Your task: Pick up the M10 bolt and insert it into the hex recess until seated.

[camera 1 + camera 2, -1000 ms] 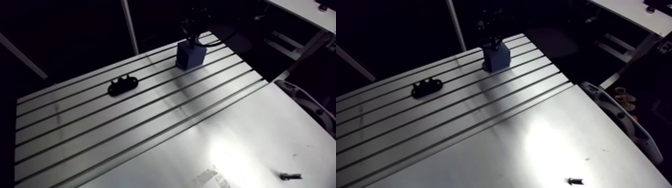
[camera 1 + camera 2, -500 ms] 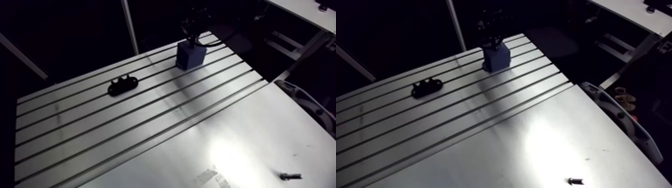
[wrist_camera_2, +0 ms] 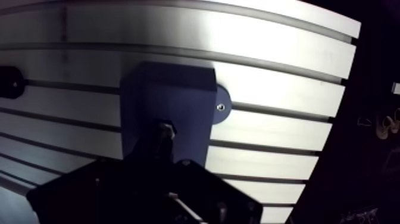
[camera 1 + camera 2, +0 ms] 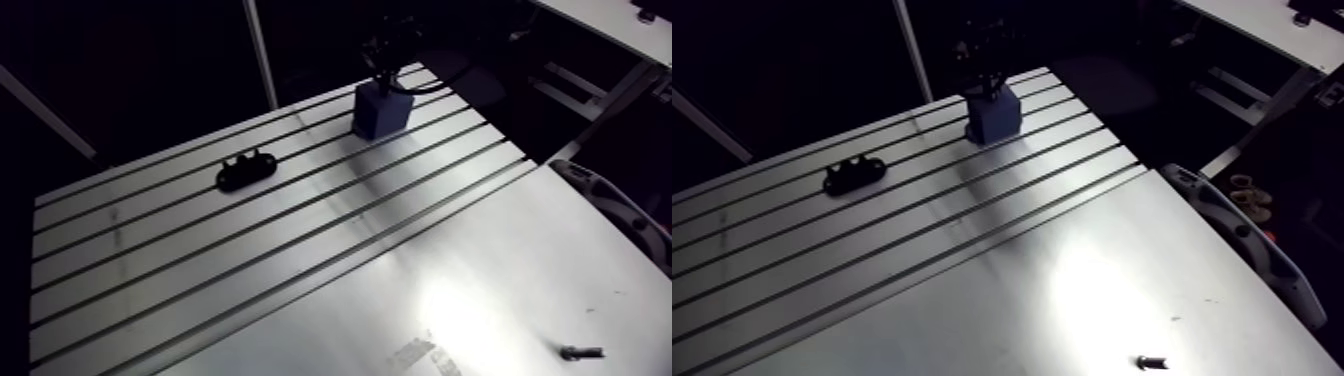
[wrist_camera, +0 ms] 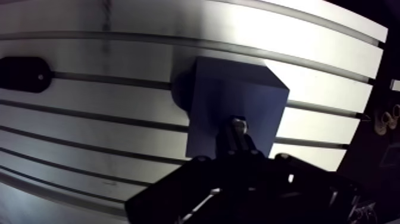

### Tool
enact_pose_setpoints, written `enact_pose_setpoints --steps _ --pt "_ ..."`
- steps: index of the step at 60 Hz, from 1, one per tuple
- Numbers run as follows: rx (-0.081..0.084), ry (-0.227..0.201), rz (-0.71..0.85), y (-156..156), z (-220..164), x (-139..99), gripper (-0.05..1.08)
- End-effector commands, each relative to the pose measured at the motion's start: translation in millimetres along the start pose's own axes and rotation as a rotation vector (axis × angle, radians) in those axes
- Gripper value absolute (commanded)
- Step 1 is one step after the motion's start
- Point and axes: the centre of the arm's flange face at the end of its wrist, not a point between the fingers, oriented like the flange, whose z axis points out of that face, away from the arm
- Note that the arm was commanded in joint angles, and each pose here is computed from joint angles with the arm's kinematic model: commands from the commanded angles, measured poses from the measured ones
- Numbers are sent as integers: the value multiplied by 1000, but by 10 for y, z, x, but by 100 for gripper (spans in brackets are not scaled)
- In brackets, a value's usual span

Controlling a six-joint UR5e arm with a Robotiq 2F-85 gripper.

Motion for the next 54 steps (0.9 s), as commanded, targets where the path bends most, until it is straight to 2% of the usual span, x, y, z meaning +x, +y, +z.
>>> enact_pose_setpoints --steps 1,54 --pt "2 -3 0 -7 19 -4 105" --pt "2 -2 -1 1 20 -8 105"
